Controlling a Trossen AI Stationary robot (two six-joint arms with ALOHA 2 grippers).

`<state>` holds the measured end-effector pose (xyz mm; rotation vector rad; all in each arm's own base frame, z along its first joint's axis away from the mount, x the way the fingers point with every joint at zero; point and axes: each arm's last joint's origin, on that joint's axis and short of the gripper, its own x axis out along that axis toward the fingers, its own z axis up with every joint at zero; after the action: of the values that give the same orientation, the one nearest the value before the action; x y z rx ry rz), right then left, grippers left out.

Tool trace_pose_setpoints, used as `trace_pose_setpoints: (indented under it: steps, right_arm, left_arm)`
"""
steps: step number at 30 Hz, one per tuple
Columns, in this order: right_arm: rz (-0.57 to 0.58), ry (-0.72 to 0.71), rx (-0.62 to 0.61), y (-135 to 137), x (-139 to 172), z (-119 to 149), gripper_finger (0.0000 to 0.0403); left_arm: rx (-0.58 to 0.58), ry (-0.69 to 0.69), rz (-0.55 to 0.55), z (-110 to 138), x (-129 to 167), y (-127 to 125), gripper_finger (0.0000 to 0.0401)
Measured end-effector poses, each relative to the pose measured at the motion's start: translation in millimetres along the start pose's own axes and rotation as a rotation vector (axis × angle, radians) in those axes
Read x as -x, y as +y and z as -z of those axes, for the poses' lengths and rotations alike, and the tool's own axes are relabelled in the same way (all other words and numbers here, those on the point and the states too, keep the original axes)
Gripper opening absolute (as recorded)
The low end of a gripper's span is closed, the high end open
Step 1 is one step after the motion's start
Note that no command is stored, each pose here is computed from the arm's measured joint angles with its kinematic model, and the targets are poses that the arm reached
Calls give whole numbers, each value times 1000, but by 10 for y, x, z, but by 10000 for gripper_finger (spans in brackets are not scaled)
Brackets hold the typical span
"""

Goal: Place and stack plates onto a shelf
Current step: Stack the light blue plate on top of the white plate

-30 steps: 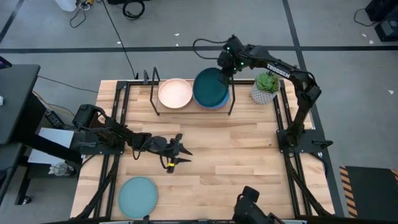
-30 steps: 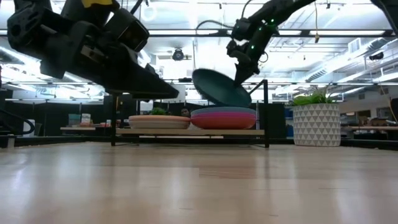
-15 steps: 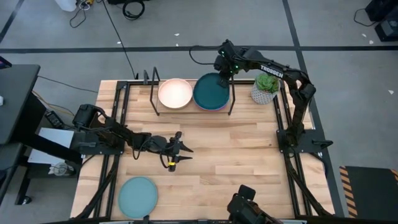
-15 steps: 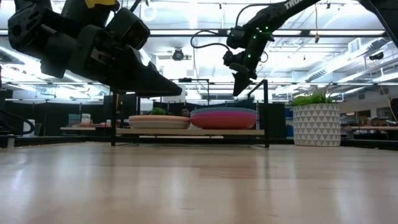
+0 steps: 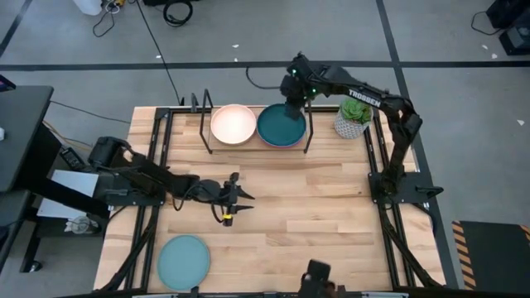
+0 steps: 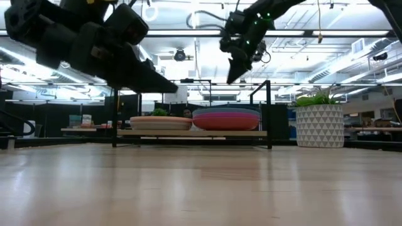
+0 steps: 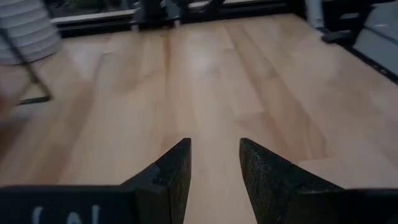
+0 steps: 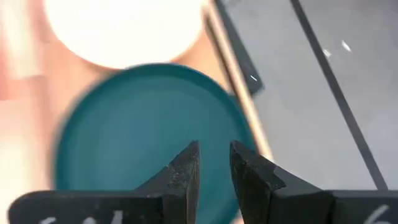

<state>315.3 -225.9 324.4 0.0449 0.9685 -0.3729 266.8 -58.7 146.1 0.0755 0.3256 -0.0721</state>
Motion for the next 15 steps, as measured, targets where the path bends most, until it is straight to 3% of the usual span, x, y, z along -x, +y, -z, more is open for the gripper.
trace_pose_setpoints:
  steps: [5,15]
  right_arm:
    - [-61,-66,90,416,-92,-52,94]
    - [-141,-173,233,1226,-300,47,93]
  left_arm:
    - [39,79,-87,-104,204,60,143]
    - [218,333,-105,-216,428,75,143]
